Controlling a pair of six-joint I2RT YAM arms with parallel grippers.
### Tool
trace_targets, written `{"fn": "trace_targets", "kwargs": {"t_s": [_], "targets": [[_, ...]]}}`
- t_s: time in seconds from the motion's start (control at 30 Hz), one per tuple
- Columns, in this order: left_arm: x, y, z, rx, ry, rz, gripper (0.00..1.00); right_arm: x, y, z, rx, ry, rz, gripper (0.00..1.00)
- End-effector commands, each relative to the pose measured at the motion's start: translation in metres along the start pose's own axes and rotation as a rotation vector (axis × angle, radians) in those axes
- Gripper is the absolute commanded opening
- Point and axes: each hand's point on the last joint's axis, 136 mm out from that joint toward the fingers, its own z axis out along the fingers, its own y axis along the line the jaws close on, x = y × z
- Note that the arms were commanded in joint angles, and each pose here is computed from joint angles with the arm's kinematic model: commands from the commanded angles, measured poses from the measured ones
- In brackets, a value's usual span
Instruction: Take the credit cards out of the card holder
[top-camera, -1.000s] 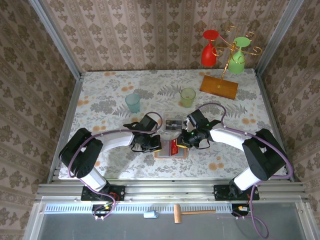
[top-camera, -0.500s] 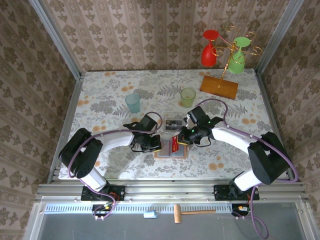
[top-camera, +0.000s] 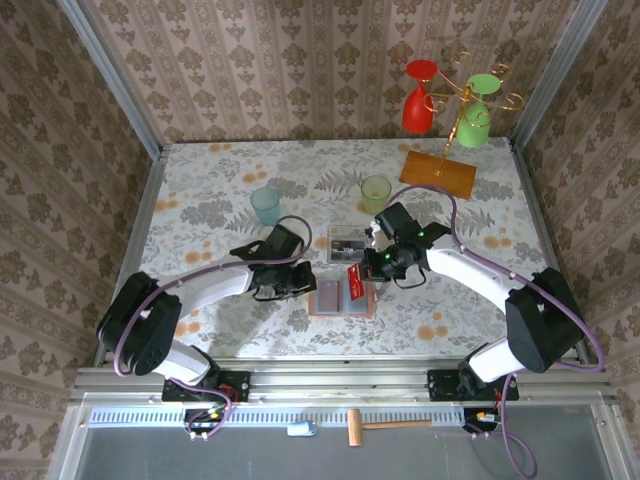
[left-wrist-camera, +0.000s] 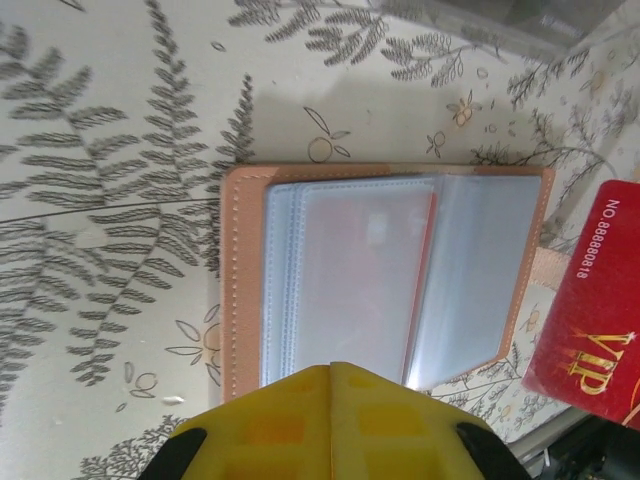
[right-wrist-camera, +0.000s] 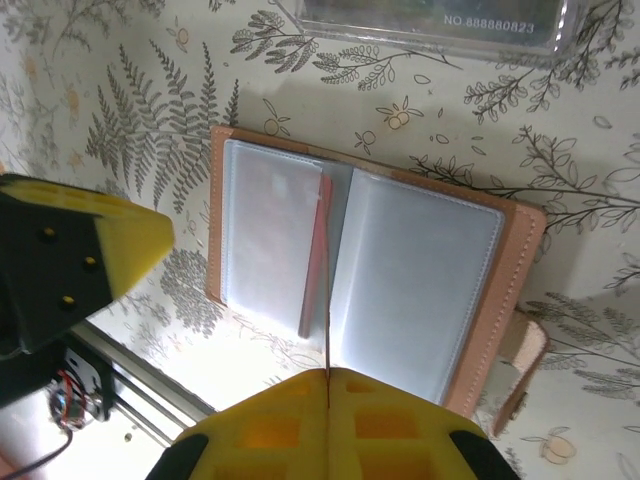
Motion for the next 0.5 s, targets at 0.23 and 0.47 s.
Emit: {"fn": "trace_targets", "kwargs": {"t_s": [0.23, 0.47], "targets": [[-0.014, 0.014, -0.026, 0.057, -0.126, -0.071, 0.10, -0.014, 0.001, -0.039, 0.121, 0.001, -0.346, 0.00], [-0.019, 0.017, -0.035, 0.089, -0.159, -0.087, 0.10, -0.025, -0.009, -0.051, 0.238, 0.086, -0.567, 0.00]]}}
